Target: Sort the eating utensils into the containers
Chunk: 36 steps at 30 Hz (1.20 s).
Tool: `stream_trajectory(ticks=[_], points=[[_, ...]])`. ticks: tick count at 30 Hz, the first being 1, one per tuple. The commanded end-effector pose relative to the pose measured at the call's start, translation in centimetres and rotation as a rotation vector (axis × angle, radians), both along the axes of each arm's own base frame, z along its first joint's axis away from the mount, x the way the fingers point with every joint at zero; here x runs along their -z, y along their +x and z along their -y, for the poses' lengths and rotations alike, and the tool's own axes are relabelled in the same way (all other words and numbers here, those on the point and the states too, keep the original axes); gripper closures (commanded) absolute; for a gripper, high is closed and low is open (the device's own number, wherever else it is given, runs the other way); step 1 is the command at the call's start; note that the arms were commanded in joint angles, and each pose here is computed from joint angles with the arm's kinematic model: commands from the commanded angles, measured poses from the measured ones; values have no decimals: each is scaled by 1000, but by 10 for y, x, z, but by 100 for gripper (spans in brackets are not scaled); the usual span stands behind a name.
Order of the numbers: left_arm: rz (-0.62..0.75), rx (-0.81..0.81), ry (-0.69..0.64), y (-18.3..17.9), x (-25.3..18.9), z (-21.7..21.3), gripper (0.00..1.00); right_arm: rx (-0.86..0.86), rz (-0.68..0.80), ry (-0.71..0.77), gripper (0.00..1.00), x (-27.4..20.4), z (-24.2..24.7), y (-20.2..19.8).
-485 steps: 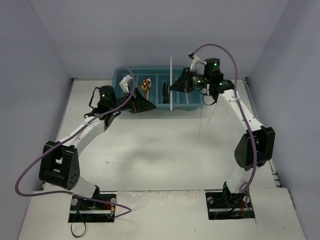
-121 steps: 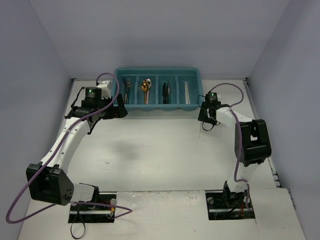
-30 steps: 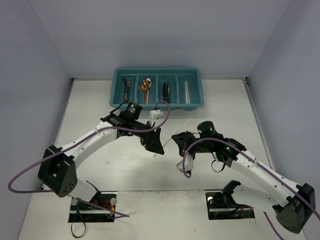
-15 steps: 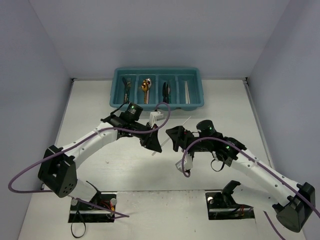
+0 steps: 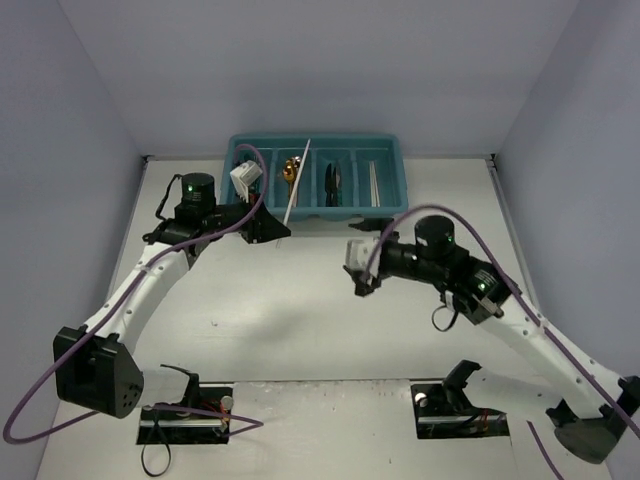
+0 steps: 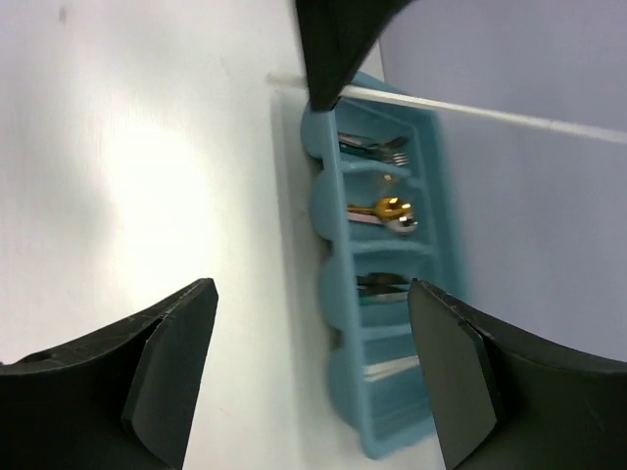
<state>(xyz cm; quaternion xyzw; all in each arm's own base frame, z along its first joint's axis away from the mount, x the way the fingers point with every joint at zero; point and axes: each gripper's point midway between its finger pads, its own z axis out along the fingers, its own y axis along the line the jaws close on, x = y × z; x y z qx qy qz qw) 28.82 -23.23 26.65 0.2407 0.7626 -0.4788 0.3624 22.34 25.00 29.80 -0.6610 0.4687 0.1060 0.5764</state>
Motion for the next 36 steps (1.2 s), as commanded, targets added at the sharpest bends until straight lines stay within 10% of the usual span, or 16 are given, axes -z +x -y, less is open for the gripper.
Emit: stream_trajectory(ticks=[1, 6, 12, 36], points=[[106, 8, -187, -2, -50, 11, 100, 219, -608, 317, 25, -9, -33, 24], [128, 9, -241, -5, -61, 12, 100, 273, -999, 626, 36, -39, -46, 61], [108, -6, -270, -7, -68, 13, 100, 142, -1131, 913, 47, -95, -59, 79], [72, 33, -286, -20, -64, 30, 100, 90, -1223, 952, 53, -85, -99, 89]])
